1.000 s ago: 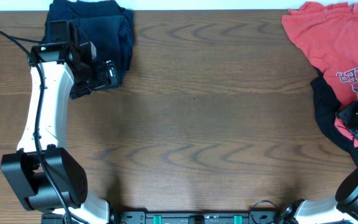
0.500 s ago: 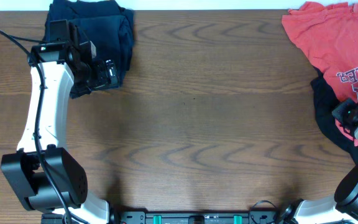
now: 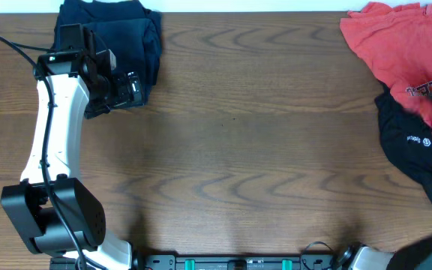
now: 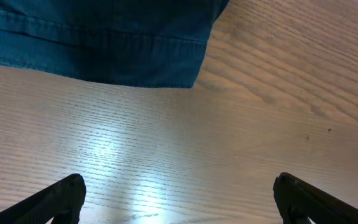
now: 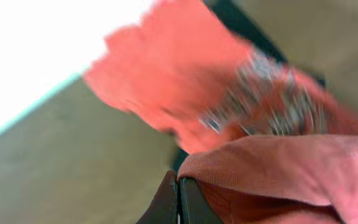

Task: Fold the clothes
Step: 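Grasp the red t-shirt with the right gripper, then lift and drag the red t-shirt to the table center, right gripper, then reach the left gripper to the near-left edge of the red t-shirt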

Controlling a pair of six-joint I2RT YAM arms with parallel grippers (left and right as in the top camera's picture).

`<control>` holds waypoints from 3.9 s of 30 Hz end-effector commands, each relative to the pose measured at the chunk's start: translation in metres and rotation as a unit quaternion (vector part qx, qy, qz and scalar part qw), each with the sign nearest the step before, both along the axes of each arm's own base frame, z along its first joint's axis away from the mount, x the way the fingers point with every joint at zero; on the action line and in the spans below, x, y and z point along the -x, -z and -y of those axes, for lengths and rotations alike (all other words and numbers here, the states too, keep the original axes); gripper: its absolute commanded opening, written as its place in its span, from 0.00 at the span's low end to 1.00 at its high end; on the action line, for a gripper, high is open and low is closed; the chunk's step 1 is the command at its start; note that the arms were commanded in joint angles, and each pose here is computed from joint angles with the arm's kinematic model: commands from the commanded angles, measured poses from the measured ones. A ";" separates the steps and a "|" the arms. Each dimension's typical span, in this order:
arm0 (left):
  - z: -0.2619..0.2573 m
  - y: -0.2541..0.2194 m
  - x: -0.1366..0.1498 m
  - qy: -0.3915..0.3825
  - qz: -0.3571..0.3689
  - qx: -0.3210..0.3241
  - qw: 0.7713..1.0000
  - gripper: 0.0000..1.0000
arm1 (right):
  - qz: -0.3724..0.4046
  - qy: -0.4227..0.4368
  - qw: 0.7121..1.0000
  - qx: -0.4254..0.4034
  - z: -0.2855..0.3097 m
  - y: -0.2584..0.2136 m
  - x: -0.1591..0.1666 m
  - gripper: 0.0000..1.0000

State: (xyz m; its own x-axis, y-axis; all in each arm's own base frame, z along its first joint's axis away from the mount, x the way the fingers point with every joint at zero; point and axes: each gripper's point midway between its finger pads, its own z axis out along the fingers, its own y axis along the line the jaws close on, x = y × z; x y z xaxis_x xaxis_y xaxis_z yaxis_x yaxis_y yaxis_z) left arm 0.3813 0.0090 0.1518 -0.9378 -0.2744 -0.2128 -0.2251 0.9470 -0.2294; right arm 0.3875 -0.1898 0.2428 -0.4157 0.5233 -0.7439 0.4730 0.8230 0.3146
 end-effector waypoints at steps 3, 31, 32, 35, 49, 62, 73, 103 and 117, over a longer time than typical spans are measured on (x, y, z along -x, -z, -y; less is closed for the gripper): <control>0.001 -0.002 -0.001 -0.013 -0.001 0.005 1.000 0.99 | 0.097 -0.120 0.988 0.001 -0.071 -0.085 -0.016 0.01; -0.010 -0.058 -0.008 -0.026 0.099 0.023 0.994 0.97 | 0.406 -0.529 0.745 -0.021 -0.414 -0.342 0.083 0.01; -0.010 -0.058 -0.008 -0.026 0.099 0.023 0.994 0.97 | 0.415 -0.542 0.730 -0.019 -0.422 -0.349 0.094 0.01; -0.010 -0.058 -0.008 -0.026 0.099 0.023 0.994 0.97 | 0.425 -0.559 0.712 -0.012 -0.432 -0.365 0.124 0.01; -0.010 -0.058 -0.008 -0.026 0.099 0.023 0.994 0.97 | 0.198 -0.245 0.942 0.115 -0.260 -0.276 0.060 0.01; -0.009 -0.056 -0.007 -0.025 0.096 0.024 0.995 0.97 | -0.079 -0.206 0.974 0.054 -0.193 -0.052 -0.063 0.01; 0.042 -0.040 0.017 0.122 0.060 0.017 0.991 0.97 | -0.167 -0.193 0.967 -0.023 -0.149 0.067 -0.109 0.01; 0.219 0.079 0.186 0.440 -0.097 0.184 0.874 0.70 | -0.180 -0.194 0.964 -0.020 -0.139 0.079 -0.109 0.03; 0.235 0.081 0.195 0.456 -0.098 0.197 0.862 0.34 | -0.181 -0.194 0.964 -0.021 -0.139 0.080 -0.108 0.06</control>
State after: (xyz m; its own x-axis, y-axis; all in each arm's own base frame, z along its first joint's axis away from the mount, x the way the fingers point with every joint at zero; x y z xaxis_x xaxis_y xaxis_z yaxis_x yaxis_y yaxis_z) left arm 0.1913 -0.2255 0.0737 -0.8000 0.5895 -0.1119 0.5282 0.6034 -0.5975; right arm 0.4954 -0.0496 0.1659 -0.8080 0.3137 -0.4987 0.2286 0.9471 0.2254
